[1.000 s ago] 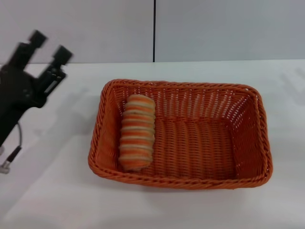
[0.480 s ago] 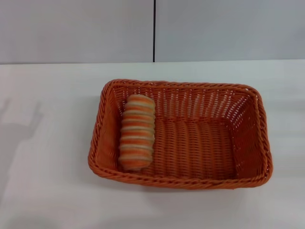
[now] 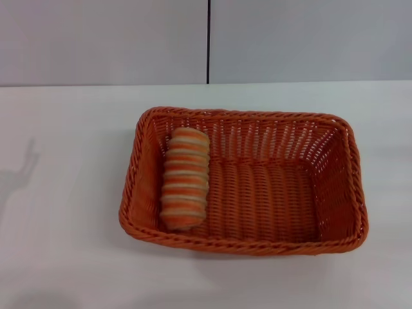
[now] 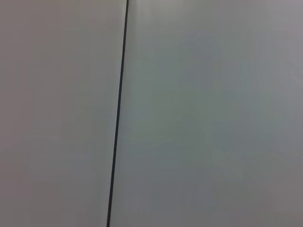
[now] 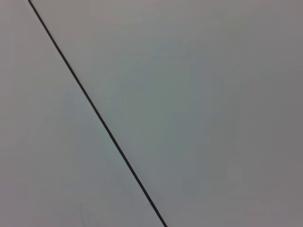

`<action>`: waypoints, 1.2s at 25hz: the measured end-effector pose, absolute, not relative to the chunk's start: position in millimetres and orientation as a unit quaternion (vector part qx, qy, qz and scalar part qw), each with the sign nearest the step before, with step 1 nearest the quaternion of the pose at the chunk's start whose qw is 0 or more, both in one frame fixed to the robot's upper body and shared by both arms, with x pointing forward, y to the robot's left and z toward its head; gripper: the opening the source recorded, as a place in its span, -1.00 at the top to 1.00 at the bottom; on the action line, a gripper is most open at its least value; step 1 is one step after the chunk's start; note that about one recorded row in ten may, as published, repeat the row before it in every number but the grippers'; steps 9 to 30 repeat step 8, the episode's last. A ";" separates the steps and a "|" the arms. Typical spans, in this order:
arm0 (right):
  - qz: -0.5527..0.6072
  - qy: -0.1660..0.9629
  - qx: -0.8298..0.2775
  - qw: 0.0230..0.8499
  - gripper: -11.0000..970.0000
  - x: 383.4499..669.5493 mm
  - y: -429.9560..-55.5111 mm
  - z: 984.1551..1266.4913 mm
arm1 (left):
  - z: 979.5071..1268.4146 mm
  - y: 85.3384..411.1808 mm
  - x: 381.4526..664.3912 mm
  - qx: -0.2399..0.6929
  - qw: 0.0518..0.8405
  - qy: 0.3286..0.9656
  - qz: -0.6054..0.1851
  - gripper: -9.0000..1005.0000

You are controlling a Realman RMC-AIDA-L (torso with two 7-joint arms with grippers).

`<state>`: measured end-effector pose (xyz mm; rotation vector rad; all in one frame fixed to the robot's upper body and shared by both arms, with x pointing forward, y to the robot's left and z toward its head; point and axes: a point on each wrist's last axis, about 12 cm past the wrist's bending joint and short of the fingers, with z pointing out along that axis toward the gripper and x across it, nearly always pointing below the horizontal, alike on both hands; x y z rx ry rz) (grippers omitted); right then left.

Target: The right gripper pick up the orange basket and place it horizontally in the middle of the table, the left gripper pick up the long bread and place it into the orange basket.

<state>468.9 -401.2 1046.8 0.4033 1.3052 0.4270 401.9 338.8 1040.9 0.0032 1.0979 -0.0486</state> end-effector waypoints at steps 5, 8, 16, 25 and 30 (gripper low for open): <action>0.196 0.599 0.188 0.753 -0.19 469.8 -400.5 1045.9 | 1040.8 339.6 402.9 0.000 0.852 0.523 -0.021 -0.66; 0.194 0.603 0.191 0.750 -0.19 472.8 -400.4 1045.2 | 1040.7 339.9 402.7 0.000 0.852 0.523 -0.020 -0.66; 0.194 0.603 0.191 0.750 -0.19 472.8 -400.4 1045.2 | 1040.7 339.9 402.7 0.000 0.852 0.523 -0.020 -0.66; 0.194 0.603 0.191 0.750 -0.19 472.8 -400.4 1045.2 | 1040.7 339.9 402.7 0.000 0.852 0.523 -0.020 -0.66; 0.194 0.603 0.191 0.750 -0.19 472.8 -400.4 1045.2 | 1040.7 339.9 402.7 0.000 0.852 0.523 -0.020 -0.66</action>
